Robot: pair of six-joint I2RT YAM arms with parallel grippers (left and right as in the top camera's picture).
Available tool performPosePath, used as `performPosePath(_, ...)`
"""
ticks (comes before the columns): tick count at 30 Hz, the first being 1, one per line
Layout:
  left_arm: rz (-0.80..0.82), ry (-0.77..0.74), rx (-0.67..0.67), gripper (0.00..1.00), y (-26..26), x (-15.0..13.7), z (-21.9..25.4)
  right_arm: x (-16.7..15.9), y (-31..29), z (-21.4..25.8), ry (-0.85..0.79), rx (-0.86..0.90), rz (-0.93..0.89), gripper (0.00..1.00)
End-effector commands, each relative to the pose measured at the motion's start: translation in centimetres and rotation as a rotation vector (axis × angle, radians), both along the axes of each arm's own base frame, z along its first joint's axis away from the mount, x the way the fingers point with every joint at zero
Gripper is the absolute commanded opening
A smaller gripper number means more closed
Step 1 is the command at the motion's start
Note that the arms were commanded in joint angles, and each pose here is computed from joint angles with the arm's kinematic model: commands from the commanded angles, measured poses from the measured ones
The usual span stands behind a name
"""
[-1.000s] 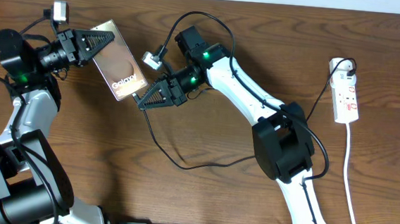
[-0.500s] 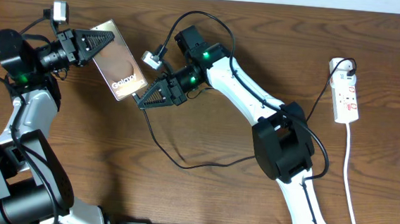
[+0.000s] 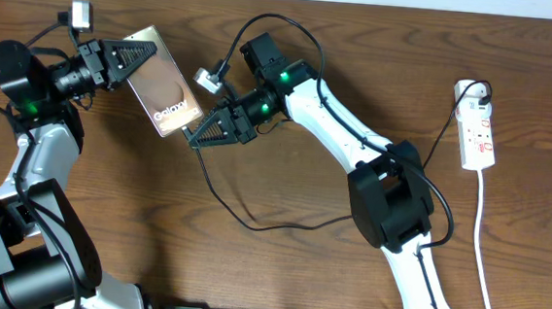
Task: Plug charger to phone and switch on socket
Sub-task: 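Push the USB-C connector into the phone's port with the right gripper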
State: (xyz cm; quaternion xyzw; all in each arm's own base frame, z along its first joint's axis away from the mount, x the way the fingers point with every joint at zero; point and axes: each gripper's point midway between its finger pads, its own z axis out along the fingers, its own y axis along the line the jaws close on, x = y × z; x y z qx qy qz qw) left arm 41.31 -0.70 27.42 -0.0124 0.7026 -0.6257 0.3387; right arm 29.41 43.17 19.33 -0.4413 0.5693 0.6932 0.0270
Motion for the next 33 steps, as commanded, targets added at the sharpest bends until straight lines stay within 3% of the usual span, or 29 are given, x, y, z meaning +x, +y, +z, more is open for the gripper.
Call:
performPosePath(1, -0.06, -0.016, 0.015, 0.07, -0.8, -0.8, -0.2, 0.5, -0.3, 0.9, 0.021, 0.02, 0.001, 0.01)
performPosePath(33, -0.089, -0.009, 0.012, 0.08, -2.0, -0.8, -0.3, 1.3, -0.3, 1.2, 0.017, 0.024, -0.009, 0.01)
